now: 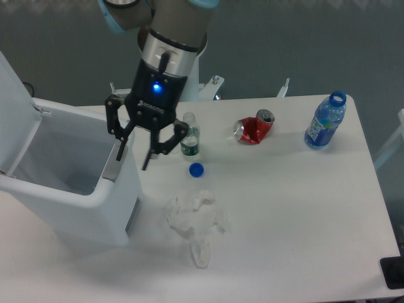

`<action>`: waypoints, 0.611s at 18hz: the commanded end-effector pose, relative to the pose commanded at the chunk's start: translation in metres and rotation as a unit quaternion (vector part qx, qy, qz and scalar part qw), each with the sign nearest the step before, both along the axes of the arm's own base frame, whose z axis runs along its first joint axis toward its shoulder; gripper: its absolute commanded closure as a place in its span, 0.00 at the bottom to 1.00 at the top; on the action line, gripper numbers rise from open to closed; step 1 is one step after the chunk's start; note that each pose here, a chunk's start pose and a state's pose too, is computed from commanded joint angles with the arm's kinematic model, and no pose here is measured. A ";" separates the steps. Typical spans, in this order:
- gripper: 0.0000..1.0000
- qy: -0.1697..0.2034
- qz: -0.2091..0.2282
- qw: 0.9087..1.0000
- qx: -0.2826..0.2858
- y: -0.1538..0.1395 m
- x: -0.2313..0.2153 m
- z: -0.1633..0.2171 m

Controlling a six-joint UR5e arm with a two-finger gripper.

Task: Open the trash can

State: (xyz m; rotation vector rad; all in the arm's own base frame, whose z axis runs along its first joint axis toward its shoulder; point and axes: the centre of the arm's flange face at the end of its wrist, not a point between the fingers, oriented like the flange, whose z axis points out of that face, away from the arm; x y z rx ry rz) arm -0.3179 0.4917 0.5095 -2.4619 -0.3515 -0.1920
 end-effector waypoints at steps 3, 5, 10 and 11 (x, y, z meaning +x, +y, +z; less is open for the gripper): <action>0.00 0.026 -0.016 0.999 -0.013 -0.002 -0.005 -0.007; 0.00 0.062 -0.031 0.996 -0.057 0.000 -0.021 -0.031; 0.00 0.135 -0.096 0.973 -0.161 -0.005 -0.066 -0.089; 0.00 0.141 -0.115 0.968 -0.175 -0.008 -0.078 -0.102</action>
